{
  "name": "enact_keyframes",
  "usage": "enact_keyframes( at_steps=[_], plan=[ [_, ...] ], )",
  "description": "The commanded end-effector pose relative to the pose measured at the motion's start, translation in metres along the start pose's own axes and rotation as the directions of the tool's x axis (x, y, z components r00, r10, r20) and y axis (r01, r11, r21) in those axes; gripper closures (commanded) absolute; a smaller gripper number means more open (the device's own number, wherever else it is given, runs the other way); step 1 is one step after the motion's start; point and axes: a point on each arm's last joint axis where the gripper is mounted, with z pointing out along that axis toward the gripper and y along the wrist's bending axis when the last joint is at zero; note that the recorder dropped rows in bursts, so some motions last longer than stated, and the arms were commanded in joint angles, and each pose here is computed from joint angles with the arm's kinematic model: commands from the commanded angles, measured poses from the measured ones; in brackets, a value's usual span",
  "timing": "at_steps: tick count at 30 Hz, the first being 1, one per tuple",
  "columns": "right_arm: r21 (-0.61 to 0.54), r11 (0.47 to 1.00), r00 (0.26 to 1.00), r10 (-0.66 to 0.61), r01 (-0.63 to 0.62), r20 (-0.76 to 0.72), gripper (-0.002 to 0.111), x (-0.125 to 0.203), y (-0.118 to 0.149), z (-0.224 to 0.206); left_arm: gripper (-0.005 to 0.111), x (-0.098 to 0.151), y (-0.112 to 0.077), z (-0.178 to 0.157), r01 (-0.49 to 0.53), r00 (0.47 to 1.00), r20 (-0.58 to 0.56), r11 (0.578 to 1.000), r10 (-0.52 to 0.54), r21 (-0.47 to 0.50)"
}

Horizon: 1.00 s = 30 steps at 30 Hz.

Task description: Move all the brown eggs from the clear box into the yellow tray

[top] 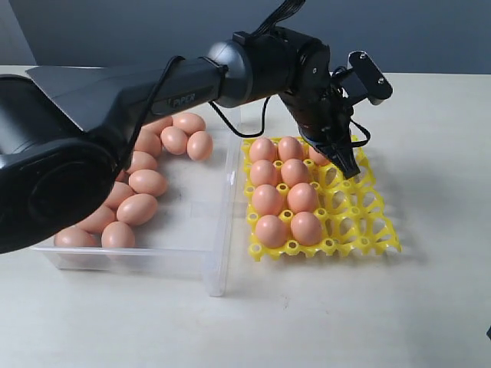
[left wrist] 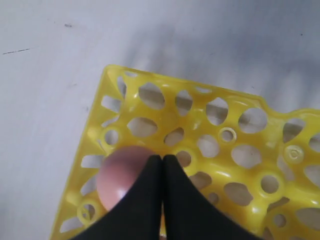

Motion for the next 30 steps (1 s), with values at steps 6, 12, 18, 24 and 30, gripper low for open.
enact_keyframes(
  at_steps=[6, 12, 18, 24, 30],
  plan=[
    [-0.001, 1.0, 1.0, -0.003, 0.003, 0.015, 0.107, -0.002, 0.0, 0.0, 0.106, -0.004, 0.001, -0.009, 0.008, 1.0, 0.012, 1.0, -0.007, -0.011],
    [-0.001, 1.0, 1.0, -0.003, 0.003, 0.015, 0.107, -0.002, 0.0, 0.0, 0.106, -0.016, 0.007, -0.01, 0.045, 0.989, 0.145, 0.997, -0.035, -0.07],
    [-0.001, 1.0, 1.0, -0.003, 0.003, 0.015, 0.107, -0.002, 0.0, 0.0, 0.106, -0.007, 0.005, 0.01, 0.041, 0.991, 0.127, 0.997, -0.032, -0.07],
    [-0.001, 1.0, 1.0, -0.003, 0.003, 0.015, 0.107, -0.002, 0.0, 0.0, 0.106, 0.002, 0.005, 0.014, 0.028, 0.998, 0.053, 0.998, -0.025, -0.052],
    [-0.001, 1.0, 1.0, -0.003, 0.003, 0.015, 0.107, -0.002, 0.0, 0.0, 0.106, 0.003, 0.007, 0.007, 0.023, 0.999, 0.023, 0.999, -0.022, -0.047]
  ],
)
